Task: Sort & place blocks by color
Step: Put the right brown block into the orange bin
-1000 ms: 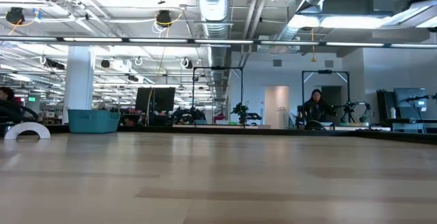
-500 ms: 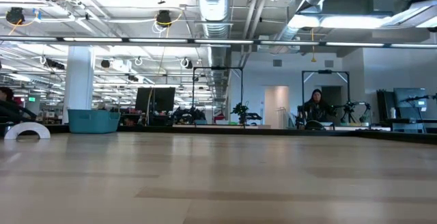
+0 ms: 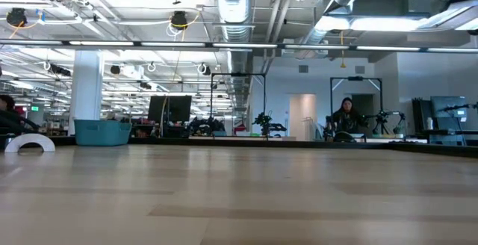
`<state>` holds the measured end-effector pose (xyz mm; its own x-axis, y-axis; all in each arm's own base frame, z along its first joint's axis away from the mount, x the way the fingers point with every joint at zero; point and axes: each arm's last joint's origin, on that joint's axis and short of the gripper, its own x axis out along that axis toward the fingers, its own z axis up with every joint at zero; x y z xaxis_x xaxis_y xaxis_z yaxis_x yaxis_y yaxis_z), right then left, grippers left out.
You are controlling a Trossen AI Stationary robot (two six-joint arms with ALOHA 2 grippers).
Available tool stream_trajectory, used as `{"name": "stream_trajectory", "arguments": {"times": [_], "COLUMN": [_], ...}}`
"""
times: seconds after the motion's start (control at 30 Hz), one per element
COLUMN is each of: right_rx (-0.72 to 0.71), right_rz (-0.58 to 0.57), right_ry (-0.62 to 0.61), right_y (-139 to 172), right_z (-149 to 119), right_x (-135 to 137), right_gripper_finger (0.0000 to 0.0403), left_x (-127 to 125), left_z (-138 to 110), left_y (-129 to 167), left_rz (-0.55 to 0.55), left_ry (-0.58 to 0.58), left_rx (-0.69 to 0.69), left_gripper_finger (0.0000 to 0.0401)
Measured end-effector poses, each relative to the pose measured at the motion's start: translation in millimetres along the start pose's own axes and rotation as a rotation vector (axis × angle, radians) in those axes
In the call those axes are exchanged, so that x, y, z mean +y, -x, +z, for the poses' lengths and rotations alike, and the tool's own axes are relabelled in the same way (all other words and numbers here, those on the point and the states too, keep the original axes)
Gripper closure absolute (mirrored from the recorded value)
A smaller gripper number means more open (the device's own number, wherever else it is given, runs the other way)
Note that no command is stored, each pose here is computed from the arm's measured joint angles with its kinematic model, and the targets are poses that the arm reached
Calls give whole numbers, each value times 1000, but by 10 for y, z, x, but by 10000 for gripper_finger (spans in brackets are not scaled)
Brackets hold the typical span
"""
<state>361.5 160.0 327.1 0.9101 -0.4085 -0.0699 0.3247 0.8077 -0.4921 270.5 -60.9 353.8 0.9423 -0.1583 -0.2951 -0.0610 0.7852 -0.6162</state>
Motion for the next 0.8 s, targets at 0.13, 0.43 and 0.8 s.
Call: {"name": "stream_trajectory", "arguments": {"times": [0.13,0.43,0.8], "right_rx": [23,22,255], "right_rz": [-8,-10,-78], "right_ry": [42,-114,-713], "right_y": [-57,-166,-426], "right_z": [-51,-91,-493], "right_x": [-20,-44,-230], "right_gripper_finger": [116,119,118], "left_x": [73,191,397], "left_z": [-10,-113,-342], "left_y": [4,37,469], "left_rz": [27,127,525], "left_ry": [34,-76,-103], "left_rx": [57,176,379], "left_gripper_finger": [298,299,299]}}
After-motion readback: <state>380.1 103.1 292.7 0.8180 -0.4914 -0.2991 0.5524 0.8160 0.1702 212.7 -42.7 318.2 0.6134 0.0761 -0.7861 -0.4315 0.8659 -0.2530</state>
